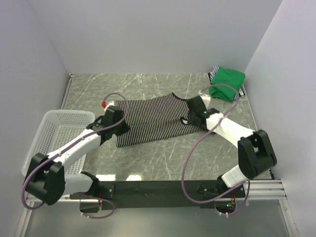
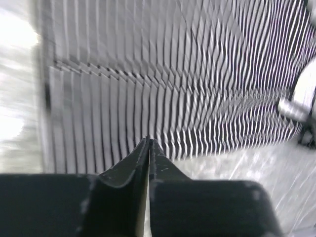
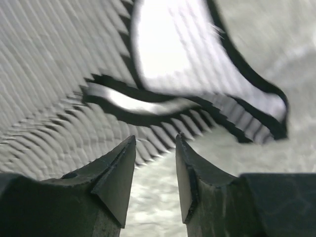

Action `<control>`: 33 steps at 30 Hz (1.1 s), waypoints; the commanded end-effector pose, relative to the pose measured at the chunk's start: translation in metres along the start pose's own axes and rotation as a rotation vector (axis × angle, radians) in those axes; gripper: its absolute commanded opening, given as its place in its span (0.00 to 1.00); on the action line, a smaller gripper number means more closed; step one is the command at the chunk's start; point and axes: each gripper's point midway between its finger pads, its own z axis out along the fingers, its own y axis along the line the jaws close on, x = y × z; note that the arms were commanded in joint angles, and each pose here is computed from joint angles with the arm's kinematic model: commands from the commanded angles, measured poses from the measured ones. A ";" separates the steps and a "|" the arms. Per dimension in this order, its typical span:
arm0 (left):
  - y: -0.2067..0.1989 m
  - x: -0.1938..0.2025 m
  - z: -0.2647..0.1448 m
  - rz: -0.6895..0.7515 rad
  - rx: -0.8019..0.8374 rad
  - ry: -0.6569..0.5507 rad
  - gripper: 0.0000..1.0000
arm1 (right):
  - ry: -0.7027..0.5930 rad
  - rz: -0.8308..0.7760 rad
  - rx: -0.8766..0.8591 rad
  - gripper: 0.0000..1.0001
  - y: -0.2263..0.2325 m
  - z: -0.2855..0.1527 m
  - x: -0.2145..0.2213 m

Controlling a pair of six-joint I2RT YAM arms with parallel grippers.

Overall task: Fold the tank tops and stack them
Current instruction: Fold the tank top

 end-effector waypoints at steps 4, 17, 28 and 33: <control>-0.007 0.041 0.028 0.030 0.014 0.077 0.01 | 0.003 0.174 0.060 0.44 -0.061 0.006 0.025; 0.038 0.059 0.059 0.034 -0.181 0.075 0.01 | 0.035 0.168 0.229 0.44 -0.093 0.036 -0.014; 0.058 0.076 0.057 0.033 -0.208 0.110 0.01 | 0.044 0.132 0.330 0.43 -0.108 0.070 -0.065; 0.056 0.076 0.051 0.031 -0.191 0.112 0.01 | 0.017 0.164 0.320 0.42 -0.114 0.068 -0.075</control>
